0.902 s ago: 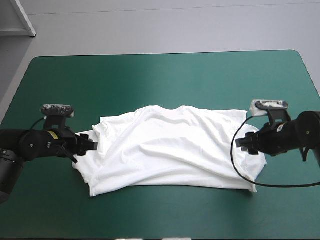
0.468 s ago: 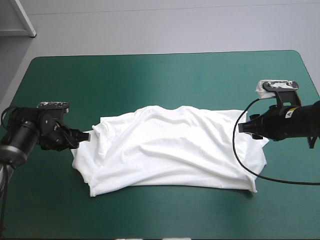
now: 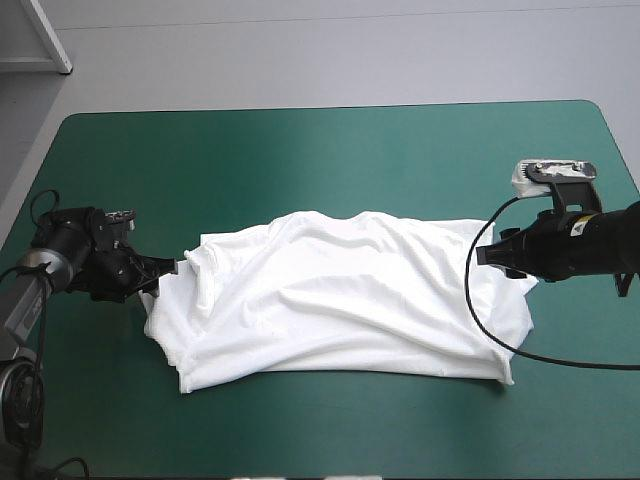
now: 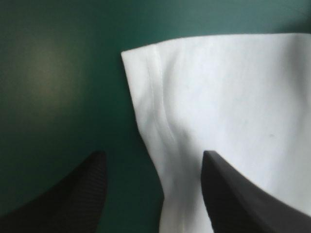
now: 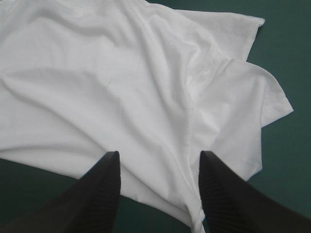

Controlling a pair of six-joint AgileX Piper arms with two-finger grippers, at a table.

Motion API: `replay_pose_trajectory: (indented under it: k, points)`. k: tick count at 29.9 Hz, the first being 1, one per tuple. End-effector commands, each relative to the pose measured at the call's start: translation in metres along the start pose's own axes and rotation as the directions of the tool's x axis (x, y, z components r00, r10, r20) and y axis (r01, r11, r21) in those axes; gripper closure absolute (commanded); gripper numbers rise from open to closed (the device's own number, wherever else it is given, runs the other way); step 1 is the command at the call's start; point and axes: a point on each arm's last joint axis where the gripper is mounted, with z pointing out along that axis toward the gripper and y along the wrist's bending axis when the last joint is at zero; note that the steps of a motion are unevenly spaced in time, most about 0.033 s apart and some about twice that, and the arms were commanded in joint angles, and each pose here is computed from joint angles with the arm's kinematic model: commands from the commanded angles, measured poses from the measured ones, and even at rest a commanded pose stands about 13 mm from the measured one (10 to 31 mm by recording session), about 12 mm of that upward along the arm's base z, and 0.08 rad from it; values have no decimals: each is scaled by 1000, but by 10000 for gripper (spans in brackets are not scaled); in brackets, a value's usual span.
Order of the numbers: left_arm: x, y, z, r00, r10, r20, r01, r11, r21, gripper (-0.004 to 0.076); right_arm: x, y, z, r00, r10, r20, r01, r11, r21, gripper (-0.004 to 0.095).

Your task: Fold the cloth

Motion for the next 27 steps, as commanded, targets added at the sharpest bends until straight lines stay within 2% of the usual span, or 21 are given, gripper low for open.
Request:
replay_pose_trajectory:
  k: [1,4,7,9,14,22,27]
  points:
    - [-9,-2,-3,999,-4,55,3,1000,13,305,-3,5,-13,998,-14,53,15,1000,-17,444]
    - [-13,-1,4,998,-29,55,29,1000,-1,307,-3,5,-13,998,-14,53,15,1000,-17,448]
    - [-14,0,8,997,-60,48,61,998,-10,369,-3,4,-13,998,-16,53,17,1000,-11,456]
    - [-15,0,8,996,-60,61,60,998,-9,454,-3,3,-13,999,-17,51,18,1000,-5,462]
    - [-17,0,8,995,-63,74,64,998,-2,732,-3,3,-13,999,-20,50,20,1000,2,472]
    - [-18,-1,-4,994,-62,84,62,998,1,730,-3,3,-13,999,-20,50,20,1000,2,525]
    - [-25,-5,-41,983,-53,177,45,998,47,731,-3,3,-13,999,-20,50,20,1000,2,542]
